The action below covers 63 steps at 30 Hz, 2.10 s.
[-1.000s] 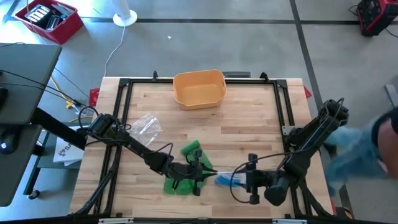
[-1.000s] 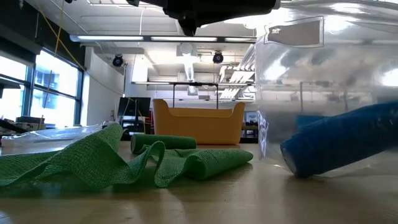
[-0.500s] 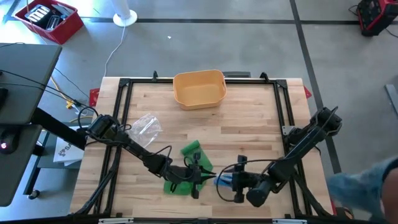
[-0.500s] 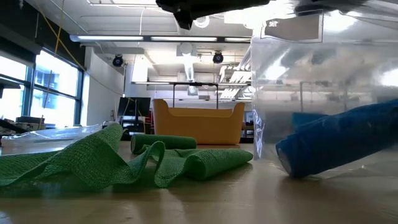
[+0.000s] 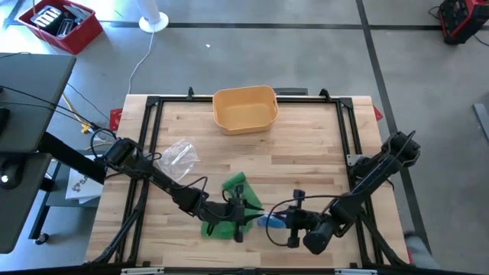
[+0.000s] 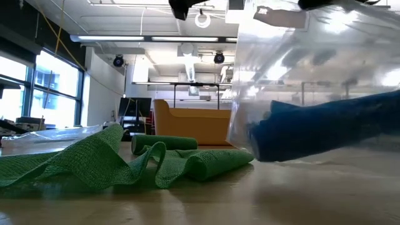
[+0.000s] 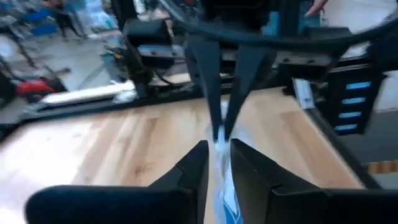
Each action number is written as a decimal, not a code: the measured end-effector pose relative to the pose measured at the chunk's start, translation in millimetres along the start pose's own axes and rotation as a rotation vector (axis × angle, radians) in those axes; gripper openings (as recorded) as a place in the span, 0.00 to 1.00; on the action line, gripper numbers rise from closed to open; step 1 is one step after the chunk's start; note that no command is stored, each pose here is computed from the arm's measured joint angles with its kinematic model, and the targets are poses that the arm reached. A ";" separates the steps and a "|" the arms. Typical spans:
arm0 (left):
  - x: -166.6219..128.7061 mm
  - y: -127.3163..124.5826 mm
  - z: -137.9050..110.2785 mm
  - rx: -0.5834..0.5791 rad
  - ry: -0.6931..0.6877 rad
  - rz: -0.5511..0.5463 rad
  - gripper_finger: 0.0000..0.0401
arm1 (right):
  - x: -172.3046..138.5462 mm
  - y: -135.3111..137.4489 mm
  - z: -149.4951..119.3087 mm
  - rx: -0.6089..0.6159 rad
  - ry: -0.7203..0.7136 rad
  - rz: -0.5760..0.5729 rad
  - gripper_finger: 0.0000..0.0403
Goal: Roll bandage
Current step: Close the transparent zip bag containing the rolled blue bandage
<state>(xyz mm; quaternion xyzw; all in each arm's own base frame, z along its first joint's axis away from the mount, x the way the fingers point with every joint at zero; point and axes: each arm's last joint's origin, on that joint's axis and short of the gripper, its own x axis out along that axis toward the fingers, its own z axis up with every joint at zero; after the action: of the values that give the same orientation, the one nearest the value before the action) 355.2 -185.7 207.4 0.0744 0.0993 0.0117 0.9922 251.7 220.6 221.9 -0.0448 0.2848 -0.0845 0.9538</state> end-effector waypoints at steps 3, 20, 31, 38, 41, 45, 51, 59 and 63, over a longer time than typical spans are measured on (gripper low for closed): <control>1.3 2.1 -3.6 -0.016 0.033 -0.015 0.20 | -0.4 0.0 0.2 -0.001 -0.002 0.001 0.01; 12.1 17.4 -0.3 -0.142 -0.013 -0.092 0.16 | -0.3 0.5 1.2 -0.014 -0.004 0.014 0.00; 2.3 8.3 -6.3 -0.086 0.091 -0.065 0.38 | -0.3 0.6 0.9 -0.017 -0.001 0.016 0.00; -3.3 1.1 4.1 -0.050 0.010 -0.050 0.33 | -0.3 0.0 -0.2 -0.027 0.008 0.014 0.00; 1.0 2.1 1.0 -0.049 0.002 -0.046 0.26 | -0.2 0.0 -0.1 -0.026 0.008 0.013 0.00; 7.2 2.9 -7.5 -0.044 0.015 -0.036 0.14 | -0.3 0.0 -0.2 -0.026 0.008 0.013 0.00; 13.3 -0.7 -11.2 -0.002 -0.043 -0.082 0.01 | -0.8 0.5 -0.8 -0.029 0.012 0.019 0.00; 18.5 -2.8 -19.7 -0.016 -0.036 -0.118 0.18 | -0.2 0.2 -0.1 -0.024 0.009 0.018 0.00; 16.8 -1.1 -15.2 -0.024 -0.046 -0.100 0.29 | -0.1 0.0 0.0 -0.025 0.009 0.017 0.00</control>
<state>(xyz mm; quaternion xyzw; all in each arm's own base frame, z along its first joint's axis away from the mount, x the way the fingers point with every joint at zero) 368.7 -183.9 189.2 0.0577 0.0796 -0.0383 0.9944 251.5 220.7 221.9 -0.0537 0.2907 -0.0731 0.9525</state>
